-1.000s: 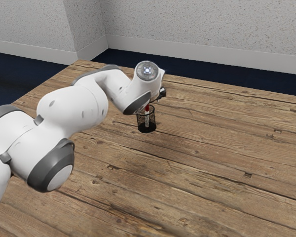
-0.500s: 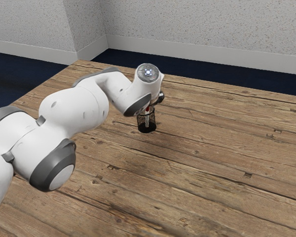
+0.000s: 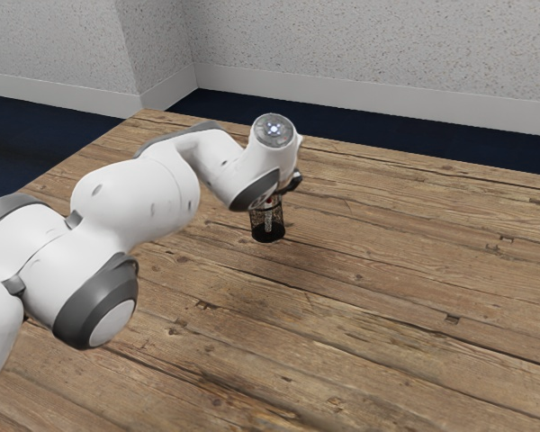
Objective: Take the marker out of the pen holder and place it to the left of the pen holder.
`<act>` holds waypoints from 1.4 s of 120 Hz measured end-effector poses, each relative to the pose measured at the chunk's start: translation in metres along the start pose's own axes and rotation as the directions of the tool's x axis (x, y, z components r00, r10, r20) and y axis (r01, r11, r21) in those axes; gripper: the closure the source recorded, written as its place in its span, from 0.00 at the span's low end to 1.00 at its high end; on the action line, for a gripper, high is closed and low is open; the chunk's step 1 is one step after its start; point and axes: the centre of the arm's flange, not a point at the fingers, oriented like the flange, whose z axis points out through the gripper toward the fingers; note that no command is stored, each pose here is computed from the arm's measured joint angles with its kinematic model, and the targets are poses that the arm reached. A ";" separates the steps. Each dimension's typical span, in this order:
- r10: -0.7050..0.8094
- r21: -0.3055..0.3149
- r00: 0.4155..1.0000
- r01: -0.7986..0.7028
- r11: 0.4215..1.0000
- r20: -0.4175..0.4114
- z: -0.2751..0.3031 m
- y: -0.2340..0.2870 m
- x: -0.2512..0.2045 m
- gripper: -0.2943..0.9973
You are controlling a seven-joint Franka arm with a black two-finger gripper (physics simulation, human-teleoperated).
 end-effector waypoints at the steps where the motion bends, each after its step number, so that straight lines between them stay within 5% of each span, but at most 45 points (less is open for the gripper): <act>1: -0.001 0.001 1.000 0.001 1.000 0.000 0.000 0.000 0.001 0.60; 47: -0.013 -0.005 1.000 0.013 1.000 -0.001 0.000 0.000 0.008 0.61; 107: -0.032 -0.006 0.999 0.032 0.999 0.004 -0.003 -0.001 0.010 0.81; 168: -0.076 0.002 0.993 0.077 0.997 -0.091 -0.075 0.008 0.072 0.83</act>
